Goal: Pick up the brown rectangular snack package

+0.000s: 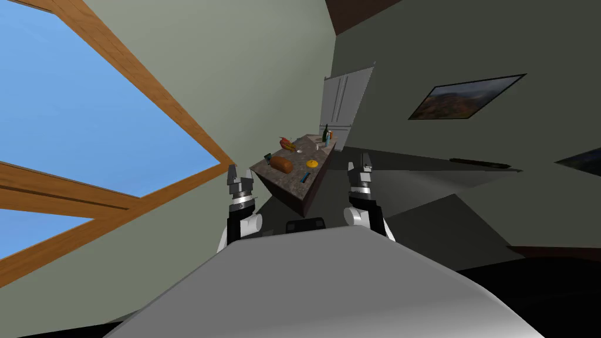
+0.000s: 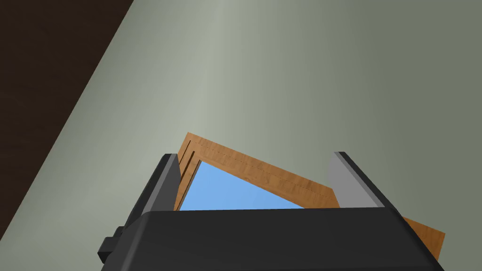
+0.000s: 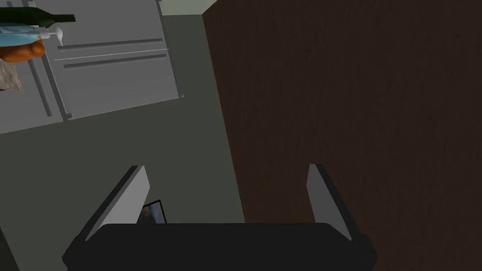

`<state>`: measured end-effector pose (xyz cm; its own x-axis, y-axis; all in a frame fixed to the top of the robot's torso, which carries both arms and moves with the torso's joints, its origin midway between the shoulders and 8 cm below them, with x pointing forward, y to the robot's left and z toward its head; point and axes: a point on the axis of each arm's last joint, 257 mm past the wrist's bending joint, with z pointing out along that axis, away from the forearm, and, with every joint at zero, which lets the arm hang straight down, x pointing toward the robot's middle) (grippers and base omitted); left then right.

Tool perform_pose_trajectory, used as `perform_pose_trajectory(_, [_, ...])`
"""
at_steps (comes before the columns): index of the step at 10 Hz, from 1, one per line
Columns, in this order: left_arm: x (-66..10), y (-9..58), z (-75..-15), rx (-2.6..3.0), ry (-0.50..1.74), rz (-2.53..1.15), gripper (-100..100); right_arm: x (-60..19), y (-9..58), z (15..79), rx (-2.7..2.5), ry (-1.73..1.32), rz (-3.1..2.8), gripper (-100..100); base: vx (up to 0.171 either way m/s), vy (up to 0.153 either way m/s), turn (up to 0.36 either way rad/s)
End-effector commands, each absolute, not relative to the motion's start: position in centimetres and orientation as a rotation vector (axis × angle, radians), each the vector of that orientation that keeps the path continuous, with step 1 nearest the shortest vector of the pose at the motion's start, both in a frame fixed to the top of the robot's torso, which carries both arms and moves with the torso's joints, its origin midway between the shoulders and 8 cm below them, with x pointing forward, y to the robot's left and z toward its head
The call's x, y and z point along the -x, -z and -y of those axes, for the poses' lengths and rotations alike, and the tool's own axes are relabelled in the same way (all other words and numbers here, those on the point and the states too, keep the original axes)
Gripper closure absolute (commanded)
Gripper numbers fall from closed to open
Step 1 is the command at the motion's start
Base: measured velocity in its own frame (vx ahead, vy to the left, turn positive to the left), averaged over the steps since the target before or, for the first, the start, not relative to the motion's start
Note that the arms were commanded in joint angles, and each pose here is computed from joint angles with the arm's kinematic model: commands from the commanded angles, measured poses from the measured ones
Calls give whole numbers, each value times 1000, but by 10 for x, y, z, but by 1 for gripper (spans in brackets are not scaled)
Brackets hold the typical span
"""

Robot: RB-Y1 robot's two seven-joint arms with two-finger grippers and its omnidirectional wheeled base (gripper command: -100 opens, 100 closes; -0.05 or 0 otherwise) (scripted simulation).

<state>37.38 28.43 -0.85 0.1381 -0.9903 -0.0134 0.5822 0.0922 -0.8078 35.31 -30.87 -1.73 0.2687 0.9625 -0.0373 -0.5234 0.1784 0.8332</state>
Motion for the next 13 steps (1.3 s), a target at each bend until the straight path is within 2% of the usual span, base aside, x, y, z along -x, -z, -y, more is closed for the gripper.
perform_pose_trajectory(1, [-374, 9, -284, 760, 1311, -679, 0, -355, 25, 307, -793, -1152, -720, -100, 10, -91, 41])
perform_pose_trajectory(9, [-374, 9, -284, 760, 1311, -680, 0, -356, 78, 309, -724, -1053, -989, -100, -3, -221, 111])
perform_pose_trajectory(13, [-374, 9, -284, 760, 1311, -680, 0, -353, 105, 310, -681, -1006, -1117, -100, -37, -297, 218])
